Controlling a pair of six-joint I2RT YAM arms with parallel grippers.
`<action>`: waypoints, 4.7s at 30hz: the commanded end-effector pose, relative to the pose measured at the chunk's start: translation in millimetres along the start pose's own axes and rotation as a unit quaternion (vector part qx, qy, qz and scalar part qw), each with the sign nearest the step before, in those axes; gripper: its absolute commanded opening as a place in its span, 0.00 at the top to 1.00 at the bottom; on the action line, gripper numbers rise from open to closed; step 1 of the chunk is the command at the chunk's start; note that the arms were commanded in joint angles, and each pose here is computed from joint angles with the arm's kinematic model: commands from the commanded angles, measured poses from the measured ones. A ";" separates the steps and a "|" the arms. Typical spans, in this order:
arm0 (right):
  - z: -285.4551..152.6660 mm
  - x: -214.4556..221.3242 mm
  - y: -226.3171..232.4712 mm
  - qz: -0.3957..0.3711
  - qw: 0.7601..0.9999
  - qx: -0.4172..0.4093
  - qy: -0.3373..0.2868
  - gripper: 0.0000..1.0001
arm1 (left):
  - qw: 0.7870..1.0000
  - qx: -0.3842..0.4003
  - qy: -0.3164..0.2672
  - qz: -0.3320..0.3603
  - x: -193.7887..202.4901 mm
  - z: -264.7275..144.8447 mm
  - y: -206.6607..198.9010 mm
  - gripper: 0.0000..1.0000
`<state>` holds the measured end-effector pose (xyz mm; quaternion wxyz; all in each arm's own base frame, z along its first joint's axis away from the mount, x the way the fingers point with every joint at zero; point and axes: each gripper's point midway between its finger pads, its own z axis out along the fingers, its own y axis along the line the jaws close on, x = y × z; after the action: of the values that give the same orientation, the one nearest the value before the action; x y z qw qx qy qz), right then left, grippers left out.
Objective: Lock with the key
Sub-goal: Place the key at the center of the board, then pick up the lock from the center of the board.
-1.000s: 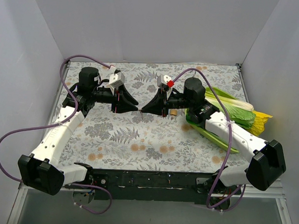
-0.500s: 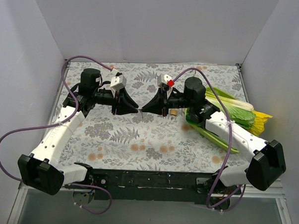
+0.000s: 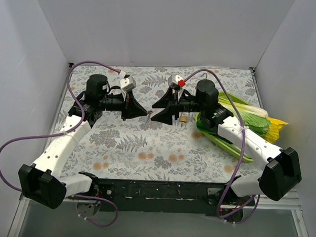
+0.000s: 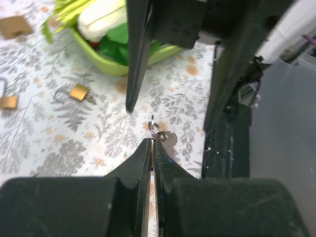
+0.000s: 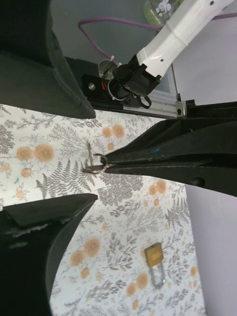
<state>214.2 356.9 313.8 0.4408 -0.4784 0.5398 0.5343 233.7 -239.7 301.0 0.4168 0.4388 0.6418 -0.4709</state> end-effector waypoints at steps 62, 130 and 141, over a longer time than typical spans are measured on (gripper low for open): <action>-57.0 25.0 -61.5 0.051 0.989 0.131 0.040 0.10 | 0.780 -0.518 0.266 -0.231 184.2 -121.7 304.7 0.40; -86.1 257.3 -171.4 0.005 0.866 0.170 0.471 0.52 | 0.913 -0.328 0.102 -0.221 44.4 -81.0 182.3 0.02; -64.6 201.4 -159.3 -0.055 0.891 0.201 0.403 0.40 | 0.913 -0.324 0.098 -0.229 45.5 -79.5 178.6 0.02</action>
<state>327.8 275.8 40.5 0.2217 -0.6245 0.7358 0.1393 391.9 -121.2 211.6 0.3298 0.1605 0.8922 -0.2635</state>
